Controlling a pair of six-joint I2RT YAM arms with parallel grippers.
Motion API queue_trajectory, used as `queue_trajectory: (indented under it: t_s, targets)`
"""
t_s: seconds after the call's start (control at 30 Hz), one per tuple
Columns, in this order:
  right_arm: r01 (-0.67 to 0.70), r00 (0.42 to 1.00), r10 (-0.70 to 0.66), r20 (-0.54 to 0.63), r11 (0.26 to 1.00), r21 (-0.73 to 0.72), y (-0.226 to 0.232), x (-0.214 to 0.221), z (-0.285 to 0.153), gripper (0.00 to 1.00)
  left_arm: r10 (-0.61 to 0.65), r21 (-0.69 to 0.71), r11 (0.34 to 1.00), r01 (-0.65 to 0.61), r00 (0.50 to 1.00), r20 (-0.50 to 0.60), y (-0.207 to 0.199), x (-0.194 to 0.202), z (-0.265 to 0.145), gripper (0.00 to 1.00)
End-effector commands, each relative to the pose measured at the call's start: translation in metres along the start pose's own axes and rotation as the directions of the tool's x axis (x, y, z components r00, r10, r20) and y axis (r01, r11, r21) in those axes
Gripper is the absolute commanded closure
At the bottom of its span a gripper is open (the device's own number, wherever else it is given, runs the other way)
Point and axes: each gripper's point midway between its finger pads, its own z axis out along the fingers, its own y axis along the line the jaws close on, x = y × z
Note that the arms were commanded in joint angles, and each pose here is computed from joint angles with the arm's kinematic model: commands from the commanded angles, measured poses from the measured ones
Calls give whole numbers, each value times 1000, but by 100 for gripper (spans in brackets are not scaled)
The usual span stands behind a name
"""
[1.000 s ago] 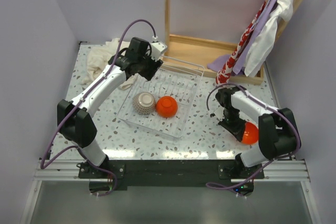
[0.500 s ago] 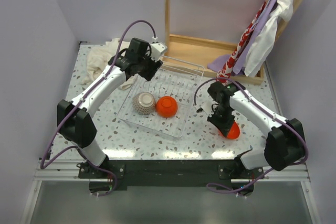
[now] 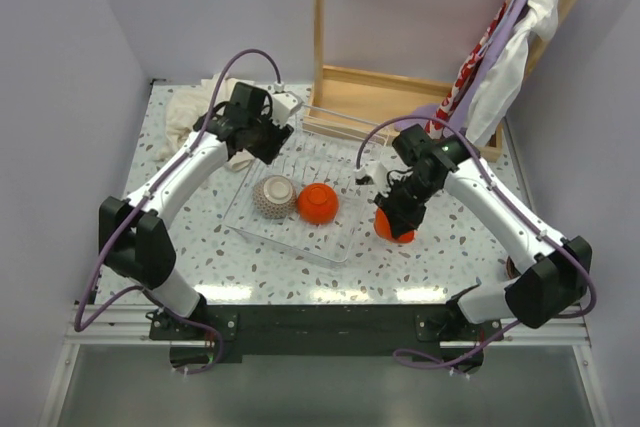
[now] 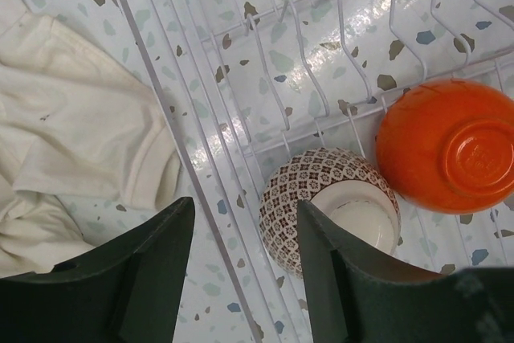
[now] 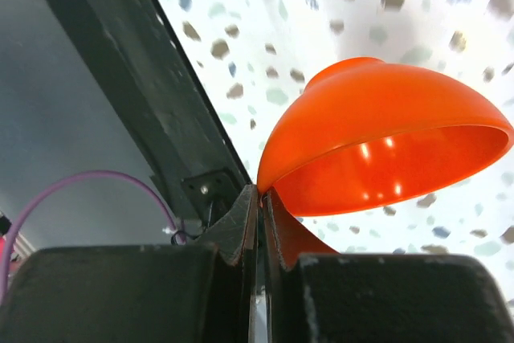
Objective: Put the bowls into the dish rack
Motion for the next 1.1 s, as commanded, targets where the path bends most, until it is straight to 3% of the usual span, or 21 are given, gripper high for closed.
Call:
queue_trajectory:
  t_s: [0.0, 0.3, 0.67, 1.07]
  targets:
    - [134, 968, -115, 222, 988, -75, 35, -44, -41, 100, 29, 10, 999, -30, 996, 90, 0, -23, -16, 42]
    - [205, 896, -137, 422, 971, -121, 33, -119, -55, 100, 21, -22, 1000, -19, 994, 103, 16, -35, -16, 46]
    - [301, 780, -135, 611, 937, -178, 42, -178, -68, 100, 16, -50, 999, -8, 985, 169, 29, -54, -22, 49]
    - [330, 754, -101, 649, 913, -241, 58, -203, -49, 100, 11, -69, 998, 0, 987, 158, 31, -49, -27, 50]
